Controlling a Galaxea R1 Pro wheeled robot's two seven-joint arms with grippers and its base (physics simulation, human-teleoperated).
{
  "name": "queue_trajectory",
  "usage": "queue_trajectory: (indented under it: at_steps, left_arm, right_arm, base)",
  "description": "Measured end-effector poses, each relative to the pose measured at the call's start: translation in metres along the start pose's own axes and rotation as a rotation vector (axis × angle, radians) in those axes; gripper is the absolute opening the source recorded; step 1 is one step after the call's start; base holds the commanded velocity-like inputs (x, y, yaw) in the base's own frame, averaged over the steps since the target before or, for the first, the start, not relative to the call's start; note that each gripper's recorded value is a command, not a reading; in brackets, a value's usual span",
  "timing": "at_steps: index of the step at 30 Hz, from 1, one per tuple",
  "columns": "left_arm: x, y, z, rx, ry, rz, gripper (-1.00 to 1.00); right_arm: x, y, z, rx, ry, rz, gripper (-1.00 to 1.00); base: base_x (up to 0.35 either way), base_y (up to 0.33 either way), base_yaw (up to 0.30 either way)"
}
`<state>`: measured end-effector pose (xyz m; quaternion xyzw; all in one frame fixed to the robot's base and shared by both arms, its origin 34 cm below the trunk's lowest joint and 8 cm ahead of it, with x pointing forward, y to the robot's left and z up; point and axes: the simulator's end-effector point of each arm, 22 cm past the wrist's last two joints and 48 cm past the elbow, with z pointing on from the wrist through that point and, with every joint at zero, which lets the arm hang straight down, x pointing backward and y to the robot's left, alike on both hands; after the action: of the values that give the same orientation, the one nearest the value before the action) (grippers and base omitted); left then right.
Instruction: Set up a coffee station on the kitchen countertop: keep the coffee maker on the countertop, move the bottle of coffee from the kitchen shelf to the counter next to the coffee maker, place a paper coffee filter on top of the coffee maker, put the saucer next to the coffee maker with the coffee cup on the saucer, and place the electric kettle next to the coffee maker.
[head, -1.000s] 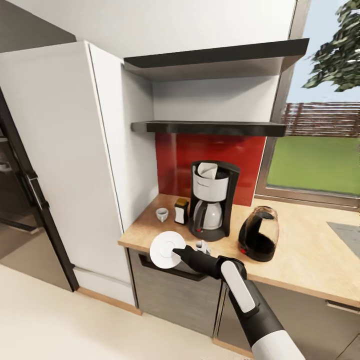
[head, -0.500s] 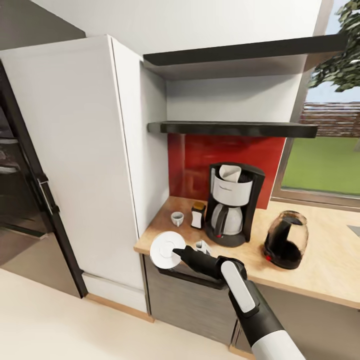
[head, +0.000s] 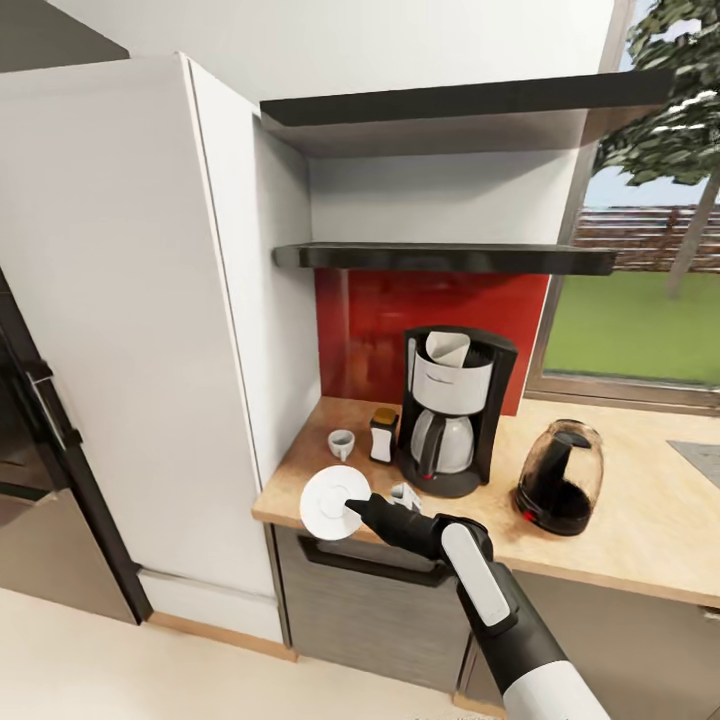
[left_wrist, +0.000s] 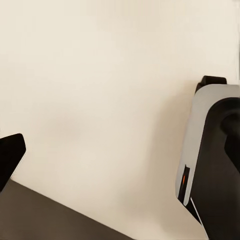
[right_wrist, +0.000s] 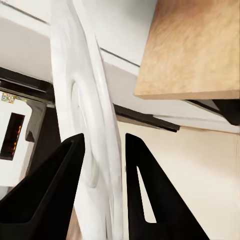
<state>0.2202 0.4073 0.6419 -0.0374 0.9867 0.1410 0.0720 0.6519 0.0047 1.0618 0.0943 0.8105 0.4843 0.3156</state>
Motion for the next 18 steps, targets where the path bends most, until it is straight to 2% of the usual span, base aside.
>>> queue_trajectory:
  at_steps: [4,18]
  left_arm:
    - [0.000,-0.001,0.000,0.001,0.001,0.002,1.00]
    - [0.000,-0.001,0.000,0.000,0.001,0.002,1.00]
  right_arm:
    - [0.011,-0.017,0.004,0.030,0.027,0.030,-1.00]
    - [0.015,-0.021,0.005,0.038,0.033,0.036,-1.00]
  base:
    - [0.000,0.000,-0.268]
    - [0.000,0.000,-0.269]
